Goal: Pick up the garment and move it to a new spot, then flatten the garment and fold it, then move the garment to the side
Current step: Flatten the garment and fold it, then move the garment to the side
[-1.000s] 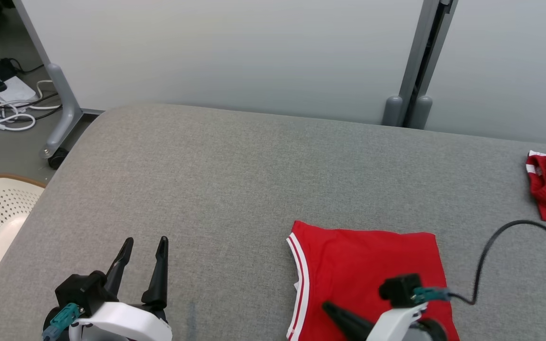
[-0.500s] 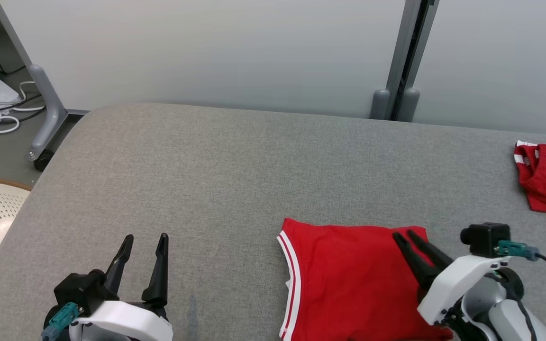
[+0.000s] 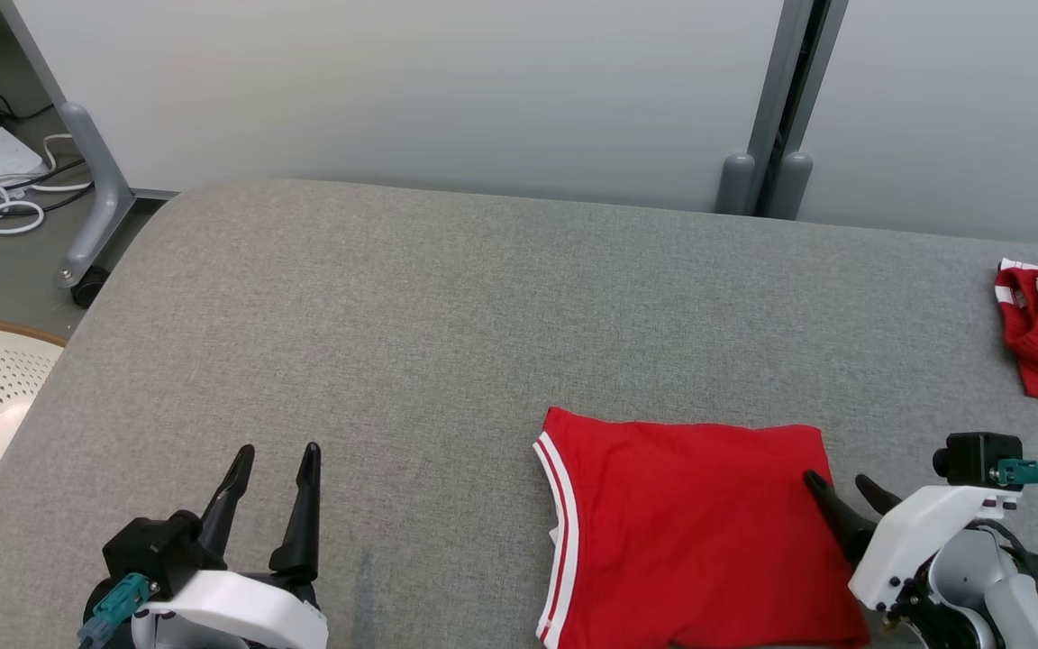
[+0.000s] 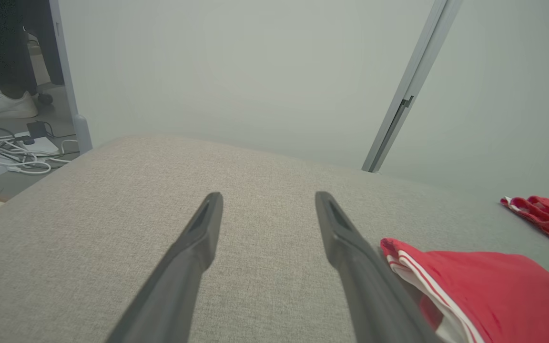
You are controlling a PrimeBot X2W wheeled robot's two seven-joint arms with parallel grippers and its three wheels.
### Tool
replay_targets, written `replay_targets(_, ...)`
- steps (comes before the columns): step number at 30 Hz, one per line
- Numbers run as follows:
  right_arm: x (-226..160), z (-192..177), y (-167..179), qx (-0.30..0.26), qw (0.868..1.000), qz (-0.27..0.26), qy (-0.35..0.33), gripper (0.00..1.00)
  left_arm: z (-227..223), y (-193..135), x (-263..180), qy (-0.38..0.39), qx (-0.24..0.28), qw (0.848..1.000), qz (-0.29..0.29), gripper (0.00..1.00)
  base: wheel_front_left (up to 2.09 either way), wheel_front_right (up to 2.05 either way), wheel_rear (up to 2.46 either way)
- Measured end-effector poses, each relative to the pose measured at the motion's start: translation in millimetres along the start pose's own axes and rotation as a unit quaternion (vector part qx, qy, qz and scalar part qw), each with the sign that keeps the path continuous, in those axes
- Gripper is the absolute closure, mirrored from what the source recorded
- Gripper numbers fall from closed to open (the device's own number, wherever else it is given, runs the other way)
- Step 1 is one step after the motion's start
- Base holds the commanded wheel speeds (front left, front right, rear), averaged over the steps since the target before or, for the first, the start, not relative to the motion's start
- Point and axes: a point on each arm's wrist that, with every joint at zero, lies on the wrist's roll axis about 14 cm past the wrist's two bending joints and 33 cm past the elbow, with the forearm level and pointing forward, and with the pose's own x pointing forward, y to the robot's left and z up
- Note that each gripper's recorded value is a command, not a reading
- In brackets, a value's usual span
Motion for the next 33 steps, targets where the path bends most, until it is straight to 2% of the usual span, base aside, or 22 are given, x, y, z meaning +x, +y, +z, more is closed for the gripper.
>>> replay_targets(8,8,-20,-15,0.043,0.997,-0.027,0.063,0.0,-3,1,1,0.005,0.001,1.0,0.001,0.0,0.0,0.0,0.0)
replay_targets(12,11,-38,-20,0.068,0.991,-0.039,0.108,0.0,-1,2,4,0.003,0.002,1.0,0.002,0.0,0.0,0.0,0.0)
replay_targets(19,18,-53,-10,0.124,0.978,-0.03,0.167,0.0,-3,5,2,0.006,0.003,1.0,0.007,0.0,0.0,0.0,0.0)
replay_targets(20,18,-55,-7,0.127,0.977,-0.027,0.171,0.04,-3,6,1,0.006,0.003,1.0,0.008,0.0,0.0,0.0,0.0)
replay_targets(21,19,-55,-5,0.127,0.976,-0.025,0.172,0.46,-2,6,1,0.005,0.003,1.0,0.008,0.0,0.0,0.0,0.0)
replay_targets(22,19,-54,-3,0.127,0.977,-0.023,0.17,0.7,-2,7,0,0.005,0.003,1.0,0.009,0.0,0.0,0.0,0.0)
replay_targets(23,20,-53,-2,0.127,0.977,-0.021,0.168,1.0,-2,7,0,0.004,0.003,1.0,0.009,0.0,0.0,0.0,0.0)
replay_targets(33,24,-20,7,0.086,0.992,0.0,0.095,1.0,-1,2,3,0.003,0.002,1.0,0.003,0.0,0.0,0.0,0.0)
